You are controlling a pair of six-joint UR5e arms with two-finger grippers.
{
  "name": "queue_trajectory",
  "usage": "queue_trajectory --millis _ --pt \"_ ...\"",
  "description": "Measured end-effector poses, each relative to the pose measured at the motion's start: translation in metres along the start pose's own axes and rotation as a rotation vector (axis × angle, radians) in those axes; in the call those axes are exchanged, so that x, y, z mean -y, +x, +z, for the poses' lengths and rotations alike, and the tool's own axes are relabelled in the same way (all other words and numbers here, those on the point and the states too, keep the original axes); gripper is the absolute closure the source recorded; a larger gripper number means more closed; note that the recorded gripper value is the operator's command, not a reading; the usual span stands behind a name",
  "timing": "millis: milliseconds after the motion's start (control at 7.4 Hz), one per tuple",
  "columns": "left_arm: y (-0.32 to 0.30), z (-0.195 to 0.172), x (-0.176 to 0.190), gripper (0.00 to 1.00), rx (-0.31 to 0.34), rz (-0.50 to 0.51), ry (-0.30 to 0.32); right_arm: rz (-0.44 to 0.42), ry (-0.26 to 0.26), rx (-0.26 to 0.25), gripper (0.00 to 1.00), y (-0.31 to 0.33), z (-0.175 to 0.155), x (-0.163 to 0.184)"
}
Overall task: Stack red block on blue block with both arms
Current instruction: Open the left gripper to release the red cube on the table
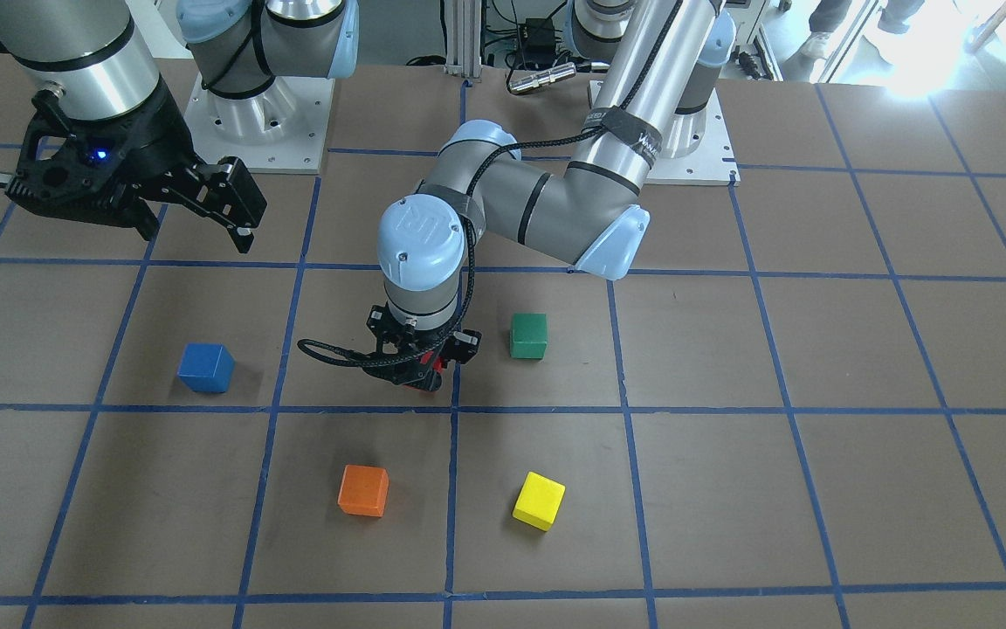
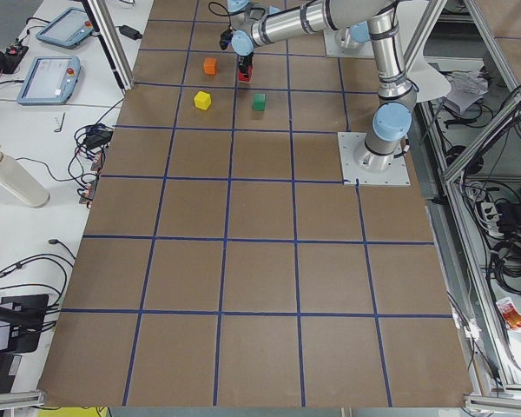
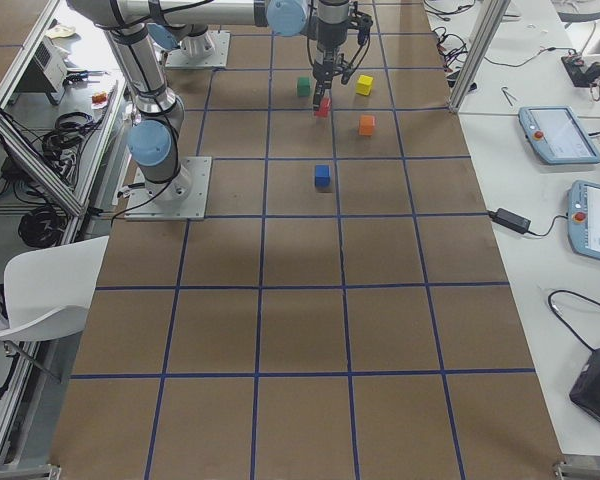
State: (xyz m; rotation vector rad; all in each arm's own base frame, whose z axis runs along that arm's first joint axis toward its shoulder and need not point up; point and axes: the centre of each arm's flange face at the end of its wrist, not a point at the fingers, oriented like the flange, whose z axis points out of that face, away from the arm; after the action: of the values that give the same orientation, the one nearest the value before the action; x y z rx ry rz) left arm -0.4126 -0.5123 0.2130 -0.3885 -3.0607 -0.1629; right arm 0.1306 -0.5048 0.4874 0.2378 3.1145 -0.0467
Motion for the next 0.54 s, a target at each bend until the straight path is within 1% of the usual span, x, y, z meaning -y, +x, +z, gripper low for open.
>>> queue_trajectory --millis 135,270,405,541 --pt "0.002 -0.003 -0.001 0.00 0.001 0.005 0.005 0.000 0.000 -0.001 0.00 0.000 0.000 0.000" --pt "0.002 -0.016 -0.001 0.00 0.004 0.010 0.017 0.000 0.001 -0.003 0.00 0.000 0.000 0.000" --pt "-0.009 -0.034 0.000 0.00 0.030 0.001 0.027 0.004 0.001 -0.003 0.00 0.000 0.000 0.000" --pt "-0.040 -0.062 0.005 0.00 0.075 -0.036 0.043 0.014 -0.003 0.004 0.00 -0.002 0.001 -0.001"
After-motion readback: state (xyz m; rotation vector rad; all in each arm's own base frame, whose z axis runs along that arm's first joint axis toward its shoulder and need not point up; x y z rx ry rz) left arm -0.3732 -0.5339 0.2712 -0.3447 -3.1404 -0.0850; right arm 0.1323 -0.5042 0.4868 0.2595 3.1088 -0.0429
